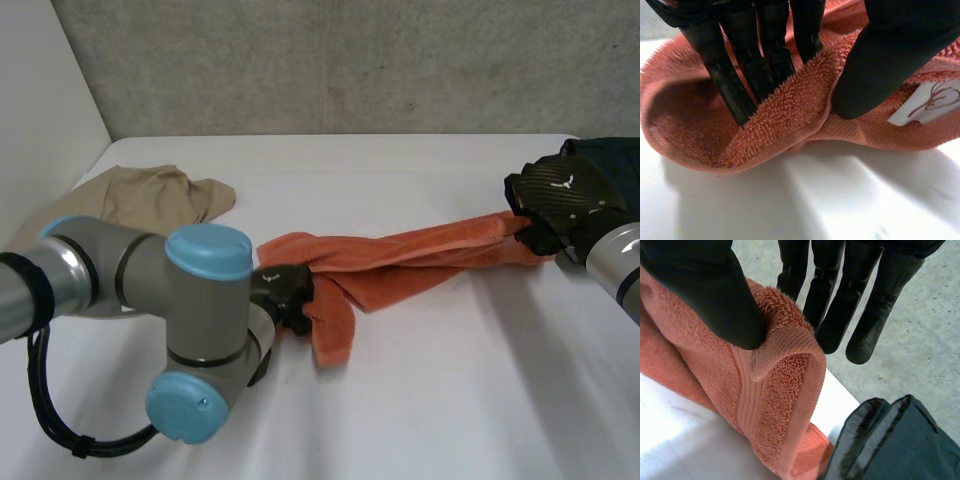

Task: Fold the laundry.

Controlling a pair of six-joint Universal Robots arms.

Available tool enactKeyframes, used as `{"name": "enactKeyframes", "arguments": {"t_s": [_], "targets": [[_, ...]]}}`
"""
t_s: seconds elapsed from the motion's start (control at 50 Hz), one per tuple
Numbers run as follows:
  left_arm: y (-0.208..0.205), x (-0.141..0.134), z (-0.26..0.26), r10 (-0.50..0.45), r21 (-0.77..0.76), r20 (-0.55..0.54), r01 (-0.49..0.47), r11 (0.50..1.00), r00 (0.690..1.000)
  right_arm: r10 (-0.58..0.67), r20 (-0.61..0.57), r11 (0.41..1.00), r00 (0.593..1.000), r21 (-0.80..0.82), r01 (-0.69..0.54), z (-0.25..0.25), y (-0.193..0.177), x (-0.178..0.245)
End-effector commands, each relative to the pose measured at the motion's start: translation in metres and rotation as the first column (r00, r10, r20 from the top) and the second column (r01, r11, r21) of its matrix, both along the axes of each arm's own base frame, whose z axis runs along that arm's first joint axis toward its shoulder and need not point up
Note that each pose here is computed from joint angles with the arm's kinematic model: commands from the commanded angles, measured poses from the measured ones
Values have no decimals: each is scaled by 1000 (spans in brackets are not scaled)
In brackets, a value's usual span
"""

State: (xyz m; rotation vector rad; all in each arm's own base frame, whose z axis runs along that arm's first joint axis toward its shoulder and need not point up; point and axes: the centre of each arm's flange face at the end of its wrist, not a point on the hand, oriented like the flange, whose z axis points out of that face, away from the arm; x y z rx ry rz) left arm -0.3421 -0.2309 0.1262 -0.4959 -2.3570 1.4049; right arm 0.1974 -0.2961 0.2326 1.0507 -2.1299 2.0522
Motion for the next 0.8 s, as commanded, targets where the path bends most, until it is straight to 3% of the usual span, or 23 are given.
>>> {"name": "enactKeyframes", "arguments": {"t_s": [0.02,0.12,0.2,0.22,0.3,0.42,0.52,0.6,0.62,0.66,0.68,0.7,0.74,0.76,0.8], "targets": [[-8,25,59,50,-178,70,-37,983,996,-34,-94,999,995,-4,34,13,-7,-15],[-3,50,96,40,-322,229,37,946,973,-19,-232,998,973,55,32,26,1,-21],[-6,69,99,43,-369,419,127,921,907,37,-357,993,933,117,6,28,11,-23],[-11,77,95,50,-366,493,155,918,869,62,-399,988,915,152,0,25,15,-24],[-21,90,85,54,-354,606,207,912,794,102,-455,976,885,219,0,15,20,-24],[-51,82,64,48,-365,608,225,903,793,92,-472,968,877,251,34,-14,-7,-21],[-91,63,62,112,-483,579,229,845,808,-16,-415,998,910,53,42,-4,-47,14],[-132,45,94,241,-679,516,221,700,822,-143,-317,977,938,-197,82,34,-84,29],[-145,37,117,302,-769,463,208,604,833,-162,-285,962,945,-260,87,45,-91,32],[-156,31,145,360,-855,389,187,483,848,-199,-223,919,954,-381,102,68,-103,35],[-160,29,160,382,-892,347,176,416,857,-222,-145,862,964,-491,124,93,-112,38],[-165,25,191,408,-952,252,150,267,877,-228,-105,830,968,-541,137,104,-115,38],[-165,22,215,412,-981,178,127,149,894,-235,-33,759,972,-631,162,127,-119,39],[-166,23,233,410,-993,120,109,50,904,-231,21,696,973,-694,181,146,-119,39],[-164,26,250,413,-996,66,88,-34,908,-227,60,644,972,-740,196,159,-119,39]]}}
